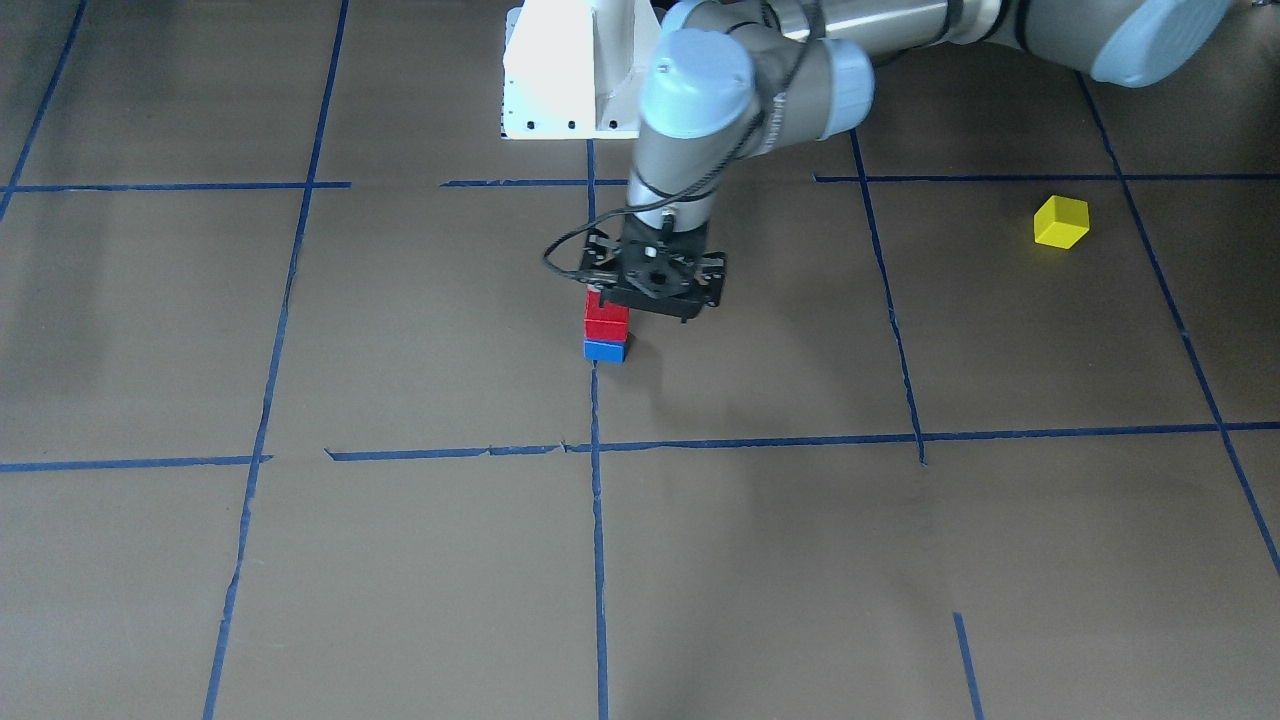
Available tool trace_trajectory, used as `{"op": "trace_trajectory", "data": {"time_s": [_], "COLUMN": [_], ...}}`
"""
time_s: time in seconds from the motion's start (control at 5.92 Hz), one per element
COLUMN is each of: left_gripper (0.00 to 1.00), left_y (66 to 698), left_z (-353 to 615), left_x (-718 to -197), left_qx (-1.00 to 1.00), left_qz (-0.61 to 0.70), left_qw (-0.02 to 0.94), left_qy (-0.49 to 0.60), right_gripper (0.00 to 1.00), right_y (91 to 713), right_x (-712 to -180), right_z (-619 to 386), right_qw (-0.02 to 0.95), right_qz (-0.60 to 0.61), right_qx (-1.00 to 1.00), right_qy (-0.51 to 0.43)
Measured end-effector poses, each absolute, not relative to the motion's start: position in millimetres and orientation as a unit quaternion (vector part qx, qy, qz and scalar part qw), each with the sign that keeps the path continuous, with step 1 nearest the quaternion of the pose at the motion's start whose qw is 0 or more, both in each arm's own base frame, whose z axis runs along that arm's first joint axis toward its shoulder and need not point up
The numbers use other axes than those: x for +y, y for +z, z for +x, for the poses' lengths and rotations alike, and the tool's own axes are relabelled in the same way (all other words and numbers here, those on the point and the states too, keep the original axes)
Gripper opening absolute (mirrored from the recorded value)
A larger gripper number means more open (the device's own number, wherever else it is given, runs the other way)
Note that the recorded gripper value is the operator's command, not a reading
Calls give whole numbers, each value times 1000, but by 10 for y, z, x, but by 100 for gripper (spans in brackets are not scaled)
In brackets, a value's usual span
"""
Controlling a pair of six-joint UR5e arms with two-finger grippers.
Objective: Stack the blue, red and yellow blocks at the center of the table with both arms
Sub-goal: 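Raise and withdraw the left arm from the stack, then reach the left gripper down over the yellow cube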
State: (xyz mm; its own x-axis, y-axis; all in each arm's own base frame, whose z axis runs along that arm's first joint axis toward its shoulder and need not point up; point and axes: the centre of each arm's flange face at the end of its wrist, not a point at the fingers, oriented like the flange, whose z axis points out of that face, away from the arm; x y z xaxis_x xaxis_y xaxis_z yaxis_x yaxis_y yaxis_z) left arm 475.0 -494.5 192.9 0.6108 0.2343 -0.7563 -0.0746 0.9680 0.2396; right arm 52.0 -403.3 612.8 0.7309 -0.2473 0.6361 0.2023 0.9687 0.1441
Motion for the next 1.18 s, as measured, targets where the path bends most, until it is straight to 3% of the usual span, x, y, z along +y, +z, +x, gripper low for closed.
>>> {"op": "trace_trajectory", "data": {"time_s": [0.51, 0.84, 1.18], "left_gripper": [100, 100, 100], "left_y": [4005, 5427, 6075], "left_z": [2518, 1522, 1138], "left_x": [-4854, -4056, -3450], "left_qx": [396, 391, 405], "left_qz": [81, 69, 69], "left_qw": [902, 905, 908], "left_qy": [150, 149, 79], "right_gripper": [100, 100, 100], "right_y": [6125, 6125, 6128], "right_x": [-4036, -4035, -4034], "right_z": [520, 520, 519], "right_qw": [930, 930, 929], "right_qz": [33, 33, 33], "right_qx": [-346, -347, -347], "right_qy": [-121, -121, -121]}}
